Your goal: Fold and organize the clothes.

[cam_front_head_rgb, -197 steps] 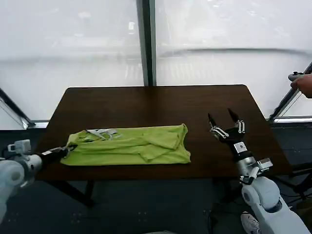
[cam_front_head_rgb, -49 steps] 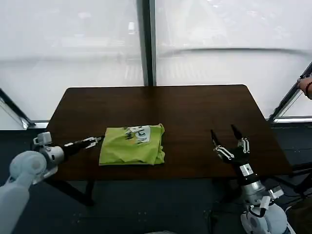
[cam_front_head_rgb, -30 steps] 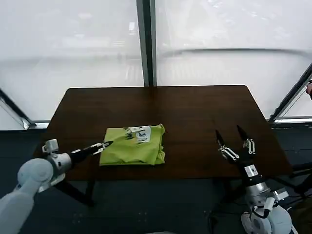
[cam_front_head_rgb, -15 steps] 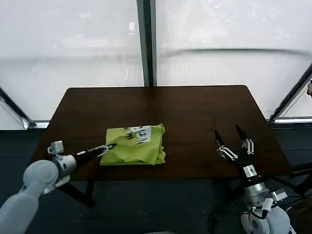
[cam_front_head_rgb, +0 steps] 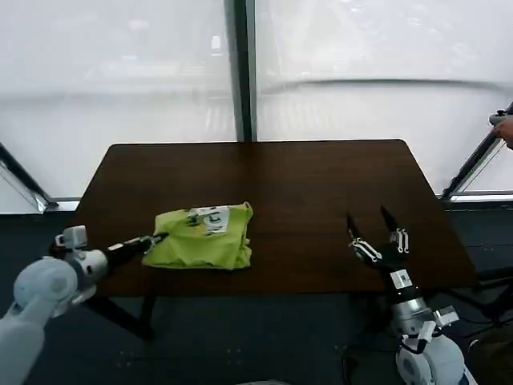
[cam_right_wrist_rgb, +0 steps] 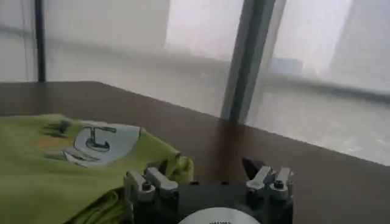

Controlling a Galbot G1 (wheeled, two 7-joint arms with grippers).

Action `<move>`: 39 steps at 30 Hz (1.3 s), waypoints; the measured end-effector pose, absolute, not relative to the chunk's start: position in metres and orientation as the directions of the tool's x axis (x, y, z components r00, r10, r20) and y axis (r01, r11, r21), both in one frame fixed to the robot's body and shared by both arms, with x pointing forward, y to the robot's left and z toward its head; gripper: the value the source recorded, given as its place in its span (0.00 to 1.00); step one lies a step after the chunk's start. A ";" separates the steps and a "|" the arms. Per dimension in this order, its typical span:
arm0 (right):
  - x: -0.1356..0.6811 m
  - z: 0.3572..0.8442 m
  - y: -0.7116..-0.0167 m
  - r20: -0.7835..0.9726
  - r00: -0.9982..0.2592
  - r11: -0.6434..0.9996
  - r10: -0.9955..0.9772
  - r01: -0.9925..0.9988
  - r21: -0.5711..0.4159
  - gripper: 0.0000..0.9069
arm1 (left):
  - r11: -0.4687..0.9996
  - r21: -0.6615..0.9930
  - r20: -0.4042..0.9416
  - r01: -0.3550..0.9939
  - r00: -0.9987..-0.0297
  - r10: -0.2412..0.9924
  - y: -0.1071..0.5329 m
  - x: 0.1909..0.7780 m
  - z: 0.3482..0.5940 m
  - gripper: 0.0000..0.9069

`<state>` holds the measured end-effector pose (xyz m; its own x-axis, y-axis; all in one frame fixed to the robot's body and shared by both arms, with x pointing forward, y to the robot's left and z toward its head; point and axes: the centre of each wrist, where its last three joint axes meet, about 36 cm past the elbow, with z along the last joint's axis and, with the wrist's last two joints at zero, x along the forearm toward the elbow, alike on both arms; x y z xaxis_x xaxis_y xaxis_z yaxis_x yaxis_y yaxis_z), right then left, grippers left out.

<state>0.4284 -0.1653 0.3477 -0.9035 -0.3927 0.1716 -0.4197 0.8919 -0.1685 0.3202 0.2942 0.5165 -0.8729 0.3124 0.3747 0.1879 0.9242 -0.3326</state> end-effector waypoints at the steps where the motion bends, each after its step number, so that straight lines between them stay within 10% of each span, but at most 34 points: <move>1: 0.430 0.348 -0.165 0.176 -0.911 0.901 -0.372 -0.400 -0.168 0.97 | 0.920 -0.343 0.376 0.189 -0.870 0.319 0.297 0.322 0.516 0.97; 13: 0.391 0.380 -0.235 -0.189 -0.863 0.868 -0.469 -0.490 0.081 0.97 | 0.872 -0.467 0.528 0.149 -0.744 0.410 0.386 0.394 0.476 0.97; 39: 0.278 0.396 -0.325 -0.282 -0.923 0.954 -0.263 -0.292 0.065 0.97 | 0.788 -0.607 0.580 0.105 -0.620 0.529 0.392 0.394 0.428 0.97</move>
